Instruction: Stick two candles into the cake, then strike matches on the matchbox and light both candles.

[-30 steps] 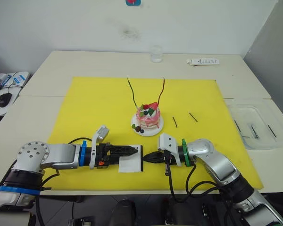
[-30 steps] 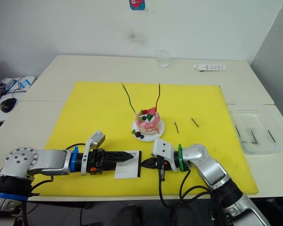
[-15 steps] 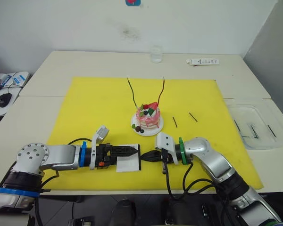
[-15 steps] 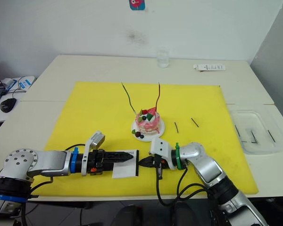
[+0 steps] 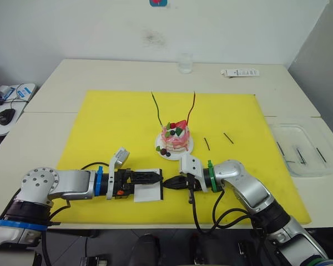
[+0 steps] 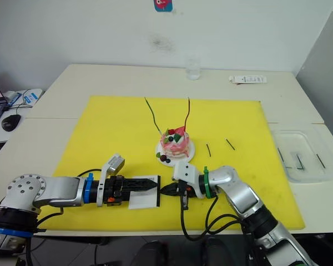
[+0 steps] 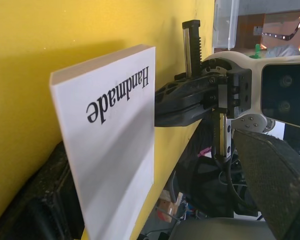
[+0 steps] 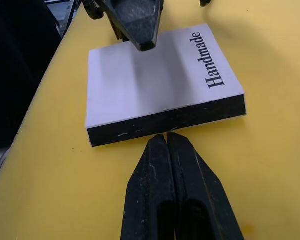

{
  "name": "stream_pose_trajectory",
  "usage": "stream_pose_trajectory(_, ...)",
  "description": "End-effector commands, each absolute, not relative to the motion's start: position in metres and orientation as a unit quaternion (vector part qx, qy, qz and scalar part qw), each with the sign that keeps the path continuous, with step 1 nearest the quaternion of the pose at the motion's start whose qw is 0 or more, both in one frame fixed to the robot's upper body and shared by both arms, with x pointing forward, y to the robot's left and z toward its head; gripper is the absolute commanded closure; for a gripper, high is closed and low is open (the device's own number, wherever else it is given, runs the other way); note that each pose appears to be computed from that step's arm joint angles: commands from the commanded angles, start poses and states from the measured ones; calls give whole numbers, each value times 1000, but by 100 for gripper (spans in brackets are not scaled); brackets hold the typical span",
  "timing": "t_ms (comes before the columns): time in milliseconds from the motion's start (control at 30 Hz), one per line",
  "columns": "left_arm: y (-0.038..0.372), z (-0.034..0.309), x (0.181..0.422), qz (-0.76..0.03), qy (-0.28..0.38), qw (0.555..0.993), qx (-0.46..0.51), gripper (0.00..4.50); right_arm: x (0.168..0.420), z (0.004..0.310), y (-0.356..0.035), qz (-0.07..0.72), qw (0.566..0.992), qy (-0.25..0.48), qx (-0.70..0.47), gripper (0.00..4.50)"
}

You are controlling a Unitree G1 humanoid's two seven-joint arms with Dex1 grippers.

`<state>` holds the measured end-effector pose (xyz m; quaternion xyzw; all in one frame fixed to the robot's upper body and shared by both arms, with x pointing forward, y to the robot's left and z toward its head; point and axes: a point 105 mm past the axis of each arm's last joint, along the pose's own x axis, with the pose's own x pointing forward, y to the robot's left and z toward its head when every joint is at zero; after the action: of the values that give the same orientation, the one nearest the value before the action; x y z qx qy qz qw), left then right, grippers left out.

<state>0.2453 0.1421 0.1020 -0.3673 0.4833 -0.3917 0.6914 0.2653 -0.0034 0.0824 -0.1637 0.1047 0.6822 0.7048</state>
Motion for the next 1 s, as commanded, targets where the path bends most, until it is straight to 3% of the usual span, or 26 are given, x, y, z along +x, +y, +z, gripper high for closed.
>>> stream_pose_trajectory(33,137,89,233,-390,512,676,-359,40,266,88,-16,680,706,97,-173,450)
stream_pose_trajectory(267,139,89,232,-390,512,676,-360,235,271,93,-43,658,722,103,-187,450)
stream_pose_trajectory(500,139,90,231,-394,513,673,-360,446,270,99,-46,648,732,96,-185,450)
stream_pose_trajectory(633,140,102,232,-415,497,668,-367,449,271,107,-52,638,742,90,-185,450)
stream_pose_trajectory(833,141,154,227,-514,429,651,-359,449,273,129,-77,607,770,84,-176,450)
stream_pose_trajectory(1000,129,198,228,-580,305,699,-287,449,276,148,-98,552,817,83,-147,450)
